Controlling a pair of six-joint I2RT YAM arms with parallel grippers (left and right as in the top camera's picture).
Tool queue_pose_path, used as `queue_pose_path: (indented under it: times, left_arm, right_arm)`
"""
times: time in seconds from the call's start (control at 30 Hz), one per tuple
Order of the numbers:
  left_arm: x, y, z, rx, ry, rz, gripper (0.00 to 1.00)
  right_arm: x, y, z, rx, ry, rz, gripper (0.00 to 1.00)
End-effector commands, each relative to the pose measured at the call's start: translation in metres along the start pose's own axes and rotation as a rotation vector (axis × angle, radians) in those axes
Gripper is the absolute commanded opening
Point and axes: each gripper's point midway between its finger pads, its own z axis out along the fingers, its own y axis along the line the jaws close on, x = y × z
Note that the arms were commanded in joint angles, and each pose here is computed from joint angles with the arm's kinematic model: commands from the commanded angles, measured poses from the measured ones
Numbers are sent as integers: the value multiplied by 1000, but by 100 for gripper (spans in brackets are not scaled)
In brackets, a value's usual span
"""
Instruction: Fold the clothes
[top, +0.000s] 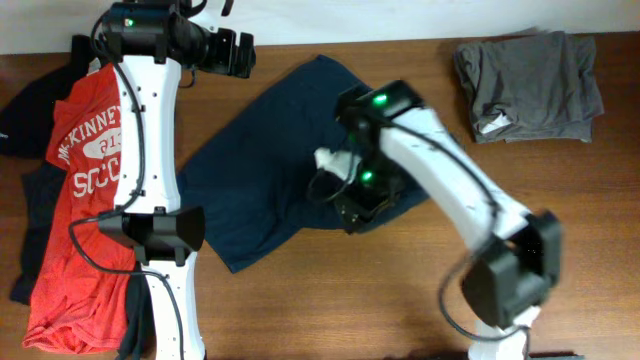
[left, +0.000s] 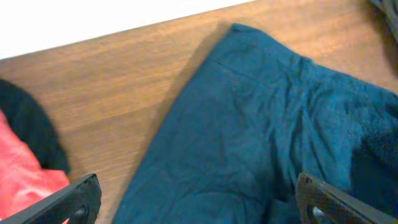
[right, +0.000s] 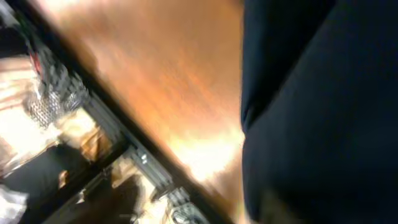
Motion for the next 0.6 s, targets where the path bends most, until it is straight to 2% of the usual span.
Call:
queue_pose_path:
  times: [0.0, 0.03, 0.07, 0.17, 0.37, 0.57]
  left_arm:
    - [9, -28, 6, 145, 27, 87, 99]
    - [14, -36, 13, 179, 47, 117, 99]
    - [18, -43, 19, 199, 64, 141, 99]
    - [37, -75, 46, 257, 133, 242, 99]
    - [78, -166, 93, 369, 229, 459, 99]
    - [104, -224, 122, 289, 265, 606, 99]
  right_arm:
    - [-3, -23, -92, 123, -330, 137, 88]
    - [-1, -40, -116, 155, -417, 211, 88]
    - [1, -47, -125, 165, -446, 237, 88]
    - [25, -105, -165, 219, -582, 459, 88]
    - [78, -168, -191, 262, -654, 693, 90]
    - [100, -186, -199, 258, -691, 769, 90]
